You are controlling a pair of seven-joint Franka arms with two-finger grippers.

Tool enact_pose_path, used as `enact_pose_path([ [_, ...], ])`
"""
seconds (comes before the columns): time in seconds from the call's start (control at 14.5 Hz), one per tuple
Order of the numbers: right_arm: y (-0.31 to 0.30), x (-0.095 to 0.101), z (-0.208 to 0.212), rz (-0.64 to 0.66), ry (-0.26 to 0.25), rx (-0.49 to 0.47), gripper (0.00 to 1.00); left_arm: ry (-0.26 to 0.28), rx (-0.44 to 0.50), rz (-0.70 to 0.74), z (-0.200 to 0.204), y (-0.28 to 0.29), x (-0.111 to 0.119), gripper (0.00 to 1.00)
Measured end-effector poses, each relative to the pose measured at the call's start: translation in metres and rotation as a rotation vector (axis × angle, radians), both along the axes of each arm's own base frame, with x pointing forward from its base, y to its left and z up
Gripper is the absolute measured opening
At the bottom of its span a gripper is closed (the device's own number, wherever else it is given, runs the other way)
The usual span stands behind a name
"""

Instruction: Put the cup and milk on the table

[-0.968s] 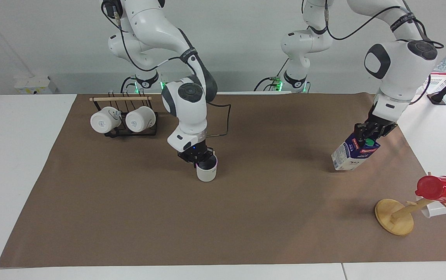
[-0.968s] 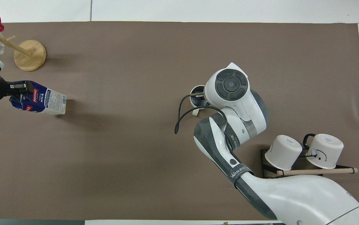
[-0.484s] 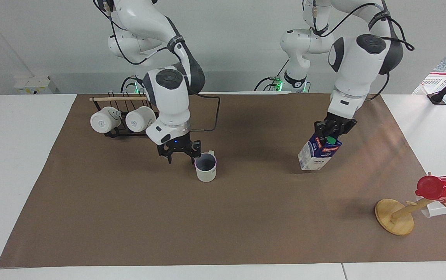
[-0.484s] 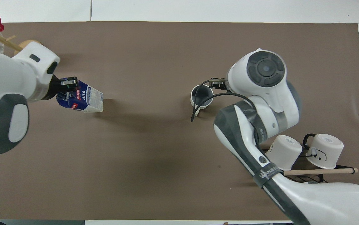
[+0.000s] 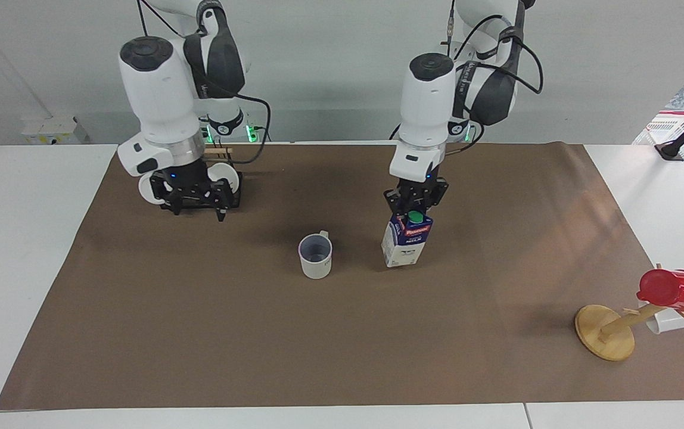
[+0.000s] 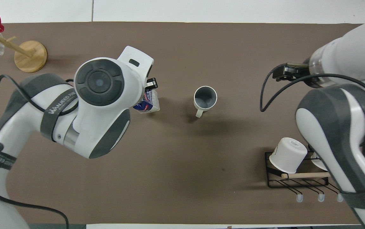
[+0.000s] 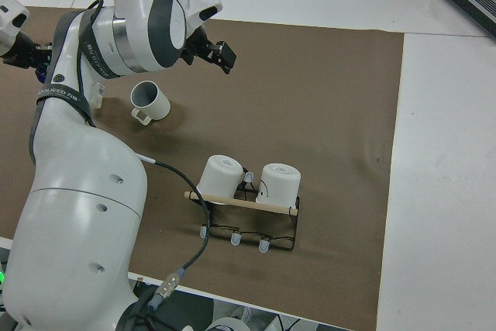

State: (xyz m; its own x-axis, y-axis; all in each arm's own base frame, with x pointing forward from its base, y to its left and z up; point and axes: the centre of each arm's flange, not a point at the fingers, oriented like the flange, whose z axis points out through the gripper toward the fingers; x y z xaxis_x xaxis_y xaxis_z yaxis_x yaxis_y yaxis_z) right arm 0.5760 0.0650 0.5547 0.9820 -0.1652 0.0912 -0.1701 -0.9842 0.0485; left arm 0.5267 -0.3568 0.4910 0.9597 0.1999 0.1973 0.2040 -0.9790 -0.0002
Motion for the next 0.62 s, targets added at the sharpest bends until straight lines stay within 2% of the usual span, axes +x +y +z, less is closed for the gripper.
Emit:
enact_pose_path([
  [0.14,-0.037,-0.018,0.015,0.005,0.066,-0.002,1.0,0.006,0.017,-0.005,-0.011,-0.03,-0.004,0.4],
  [0.41,-0.1,-0.039,0.024,0.019,0.138,0.005,1.0,0.0,0.037,-0.028,-0.019,-0.066,-0.013,0.4],
  [0.62,-0.119,-0.045,0.035,0.007,0.148,0.01,1.0,0.0,0.047,-0.033,-0.023,-0.083,-0.012,0.4],
])
